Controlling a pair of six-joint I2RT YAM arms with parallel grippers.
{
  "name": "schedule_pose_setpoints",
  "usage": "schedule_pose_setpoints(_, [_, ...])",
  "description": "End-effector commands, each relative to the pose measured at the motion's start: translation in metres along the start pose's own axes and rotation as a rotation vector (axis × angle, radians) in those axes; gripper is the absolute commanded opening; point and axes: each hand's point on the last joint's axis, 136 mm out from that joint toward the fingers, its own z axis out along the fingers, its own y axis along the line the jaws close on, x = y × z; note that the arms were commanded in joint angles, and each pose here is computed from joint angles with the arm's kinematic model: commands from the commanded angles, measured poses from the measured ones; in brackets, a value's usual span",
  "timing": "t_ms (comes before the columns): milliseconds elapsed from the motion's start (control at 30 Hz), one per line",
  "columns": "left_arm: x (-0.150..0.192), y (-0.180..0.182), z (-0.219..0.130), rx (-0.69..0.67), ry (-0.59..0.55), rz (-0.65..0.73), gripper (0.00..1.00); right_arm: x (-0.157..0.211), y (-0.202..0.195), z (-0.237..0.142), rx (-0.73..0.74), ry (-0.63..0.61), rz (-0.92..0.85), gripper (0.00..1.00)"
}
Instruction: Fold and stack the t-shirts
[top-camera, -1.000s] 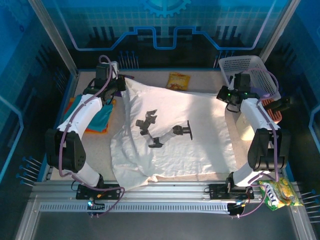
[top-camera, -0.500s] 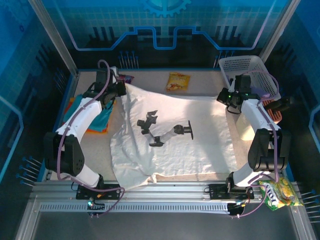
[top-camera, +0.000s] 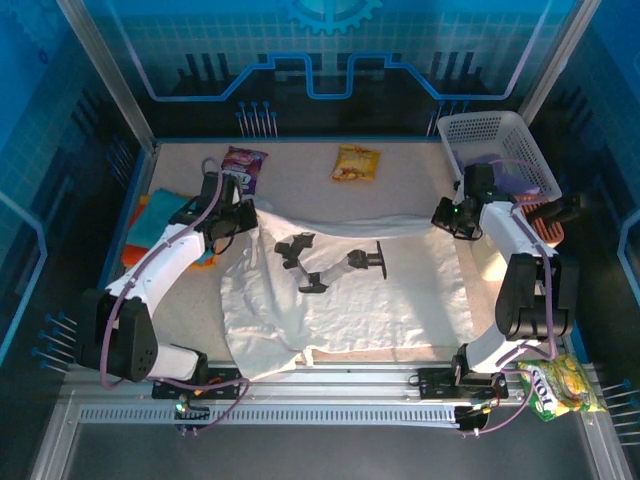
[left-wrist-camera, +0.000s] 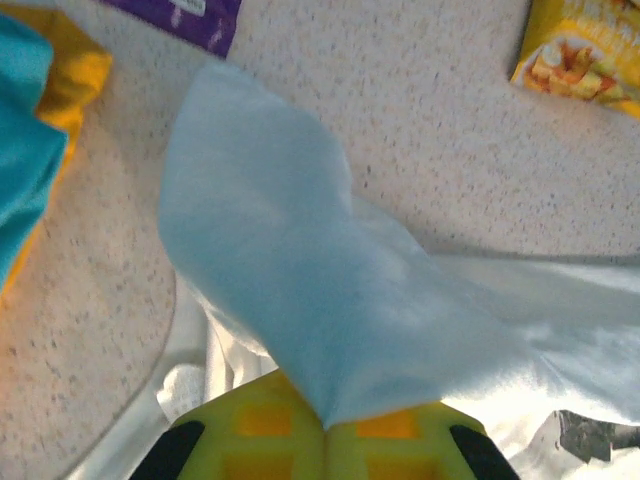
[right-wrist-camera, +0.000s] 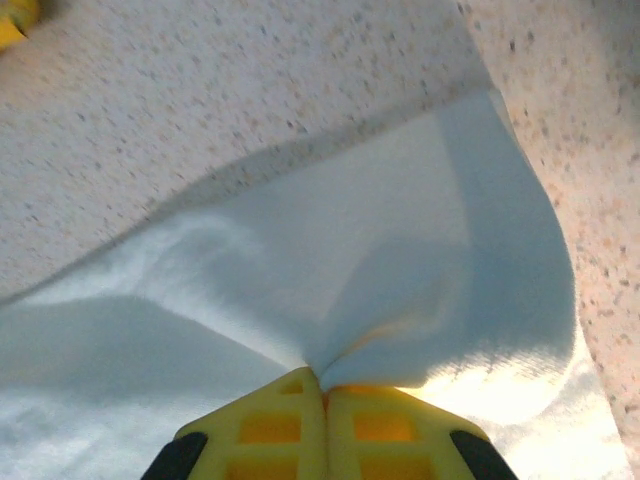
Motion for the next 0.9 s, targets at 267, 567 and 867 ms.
schedule_pose_setpoints(267, [0.046, 0.017, -0.007, -0.040, 0.099, -0.072, 0.00, 0.027, -0.035, 0.015, 0.120, 0.122, 0.021, 0.00])
schedule_pose_setpoints(567, [0.065, 0.026, -0.004, -0.055, 0.142, -0.087, 0.00, 0.045, -0.042, 0.024, 0.133, 0.164, 0.029, 0.11])
schedule_pose_setpoints(867, [0.068, 0.028, -0.003, -0.061, 0.153, -0.081, 0.00, 0.046, -0.047, 0.021, 0.155, 0.149, 0.041, 0.59])
